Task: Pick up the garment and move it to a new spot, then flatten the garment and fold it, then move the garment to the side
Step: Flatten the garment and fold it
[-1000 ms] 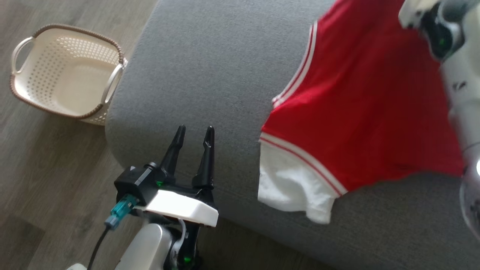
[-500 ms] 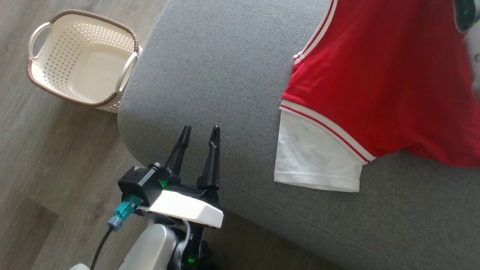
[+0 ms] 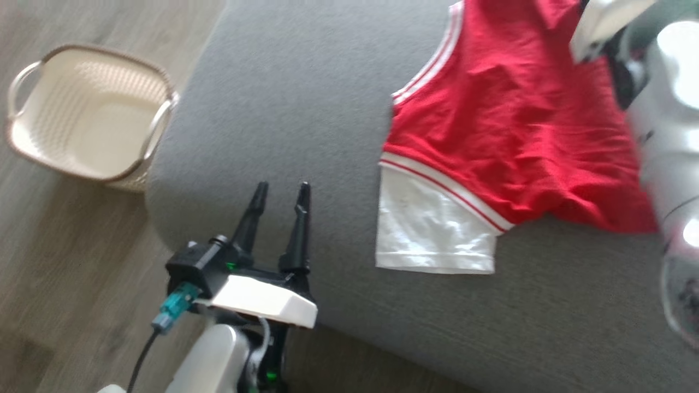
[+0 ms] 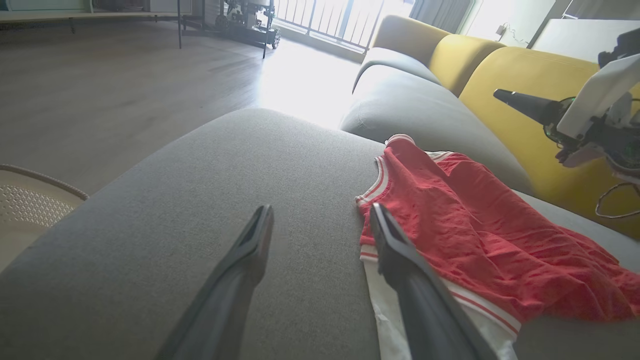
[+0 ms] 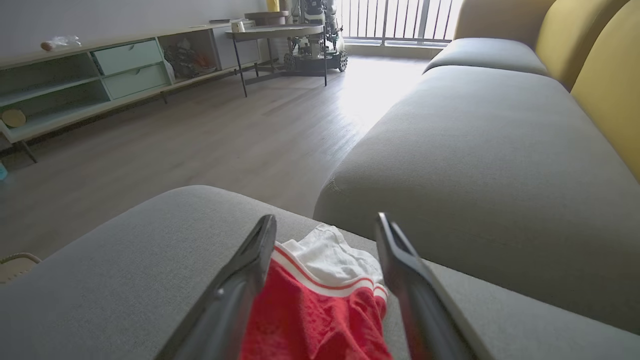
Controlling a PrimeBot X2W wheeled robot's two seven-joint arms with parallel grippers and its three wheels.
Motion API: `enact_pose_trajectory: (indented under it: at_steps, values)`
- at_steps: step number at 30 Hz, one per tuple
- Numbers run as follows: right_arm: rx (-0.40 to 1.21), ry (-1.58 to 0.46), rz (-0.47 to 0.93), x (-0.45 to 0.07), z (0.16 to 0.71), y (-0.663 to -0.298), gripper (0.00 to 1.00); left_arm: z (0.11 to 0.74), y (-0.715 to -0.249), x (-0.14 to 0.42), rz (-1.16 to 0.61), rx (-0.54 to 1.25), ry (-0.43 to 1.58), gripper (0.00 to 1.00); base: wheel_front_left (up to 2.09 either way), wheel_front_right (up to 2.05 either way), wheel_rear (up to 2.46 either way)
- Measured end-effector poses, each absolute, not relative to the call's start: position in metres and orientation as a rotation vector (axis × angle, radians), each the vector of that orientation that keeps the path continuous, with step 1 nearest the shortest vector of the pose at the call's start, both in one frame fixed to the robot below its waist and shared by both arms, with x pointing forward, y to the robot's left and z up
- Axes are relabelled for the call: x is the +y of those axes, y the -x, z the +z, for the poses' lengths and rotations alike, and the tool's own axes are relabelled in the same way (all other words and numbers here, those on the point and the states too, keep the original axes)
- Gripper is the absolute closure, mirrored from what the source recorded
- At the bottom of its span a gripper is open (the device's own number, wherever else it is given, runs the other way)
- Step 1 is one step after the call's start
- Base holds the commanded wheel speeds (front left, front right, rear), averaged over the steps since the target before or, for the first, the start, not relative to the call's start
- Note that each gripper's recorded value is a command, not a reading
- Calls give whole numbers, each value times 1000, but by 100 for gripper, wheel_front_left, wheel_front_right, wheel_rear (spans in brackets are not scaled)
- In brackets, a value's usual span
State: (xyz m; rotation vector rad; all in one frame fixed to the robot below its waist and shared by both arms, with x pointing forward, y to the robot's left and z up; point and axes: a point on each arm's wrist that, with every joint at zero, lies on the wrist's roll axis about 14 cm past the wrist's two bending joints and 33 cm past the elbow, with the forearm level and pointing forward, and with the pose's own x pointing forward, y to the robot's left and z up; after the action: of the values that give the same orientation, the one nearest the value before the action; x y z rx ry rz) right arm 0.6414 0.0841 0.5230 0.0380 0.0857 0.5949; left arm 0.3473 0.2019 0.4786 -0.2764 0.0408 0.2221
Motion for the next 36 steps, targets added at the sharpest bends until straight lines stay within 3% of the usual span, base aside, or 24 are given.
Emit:
enact_pose_trajectory:
  at_steps: [8,25,31,36]
  values:
    - [-77,-110,496,23,568,-614,0,499,-357,195,156,-37,252,0,0,0,0]
    - [-52,-212,219,-118,517,-445,0,521,-350,153,-7,-109,274,0,0,0,0]
    - [-9,-199,186,-133,495,-395,0,516,-343,141,-48,-93,274,0,0,0,0]
    - [15,-231,168,-136,483,-376,0,505,-338,137,-62,-59,278,0,0,0,0]
